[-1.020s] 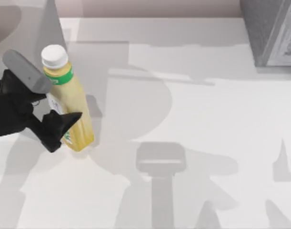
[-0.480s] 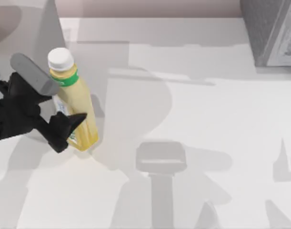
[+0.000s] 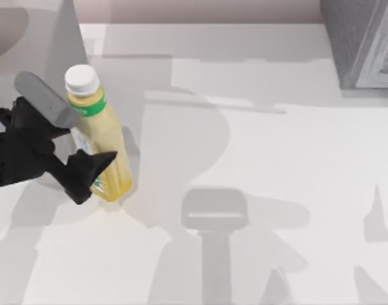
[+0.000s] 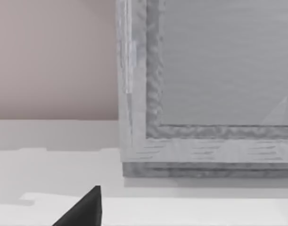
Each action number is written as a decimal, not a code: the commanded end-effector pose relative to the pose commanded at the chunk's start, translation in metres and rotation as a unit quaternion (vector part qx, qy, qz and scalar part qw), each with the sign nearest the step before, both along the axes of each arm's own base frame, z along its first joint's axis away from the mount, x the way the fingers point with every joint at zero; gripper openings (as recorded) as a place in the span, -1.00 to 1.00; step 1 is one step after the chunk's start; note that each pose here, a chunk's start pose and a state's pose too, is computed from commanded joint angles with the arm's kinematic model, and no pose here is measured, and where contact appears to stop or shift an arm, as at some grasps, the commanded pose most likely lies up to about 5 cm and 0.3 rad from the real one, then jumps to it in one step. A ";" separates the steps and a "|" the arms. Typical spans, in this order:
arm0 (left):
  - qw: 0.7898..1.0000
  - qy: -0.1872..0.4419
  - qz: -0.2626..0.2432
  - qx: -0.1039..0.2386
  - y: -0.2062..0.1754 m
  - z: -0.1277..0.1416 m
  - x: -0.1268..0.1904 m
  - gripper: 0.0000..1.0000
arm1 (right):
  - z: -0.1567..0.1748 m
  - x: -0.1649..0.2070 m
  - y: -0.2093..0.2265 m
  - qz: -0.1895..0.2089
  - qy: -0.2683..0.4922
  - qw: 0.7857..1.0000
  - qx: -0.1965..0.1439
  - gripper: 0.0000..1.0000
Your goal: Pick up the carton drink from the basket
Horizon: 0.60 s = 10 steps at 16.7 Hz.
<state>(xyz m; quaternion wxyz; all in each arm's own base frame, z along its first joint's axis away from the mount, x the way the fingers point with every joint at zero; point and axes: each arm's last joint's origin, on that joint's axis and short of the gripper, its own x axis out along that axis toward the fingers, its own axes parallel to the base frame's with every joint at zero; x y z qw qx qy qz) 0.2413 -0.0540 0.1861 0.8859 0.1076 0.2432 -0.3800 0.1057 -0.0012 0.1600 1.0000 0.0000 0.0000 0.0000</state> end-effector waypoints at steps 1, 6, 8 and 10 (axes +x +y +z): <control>1.000 0.000 0.000 0.000 0.000 0.000 0.000 0.51 | 0.000 0.000 0.000 0.000 0.000 1.000 0.000 1.00; 1.000 0.000 0.000 0.000 0.000 0.000 0.000 1.00 | 0.000 0.000 0.000 0.000 0.000 1.000 0.000 1.00; 1.000 0.000 0.000 0.000 0.000 0.000 0.000 1.00 | 0.000 0.000 0.000 0.000 0.000 1.000 0.000 1.00; 1.000 0.000 0.000 0.000 0.000 0.000 0.000 1.00 | 0.000 0.000 0.000 0.000 0.000 1.000 0.000 1.00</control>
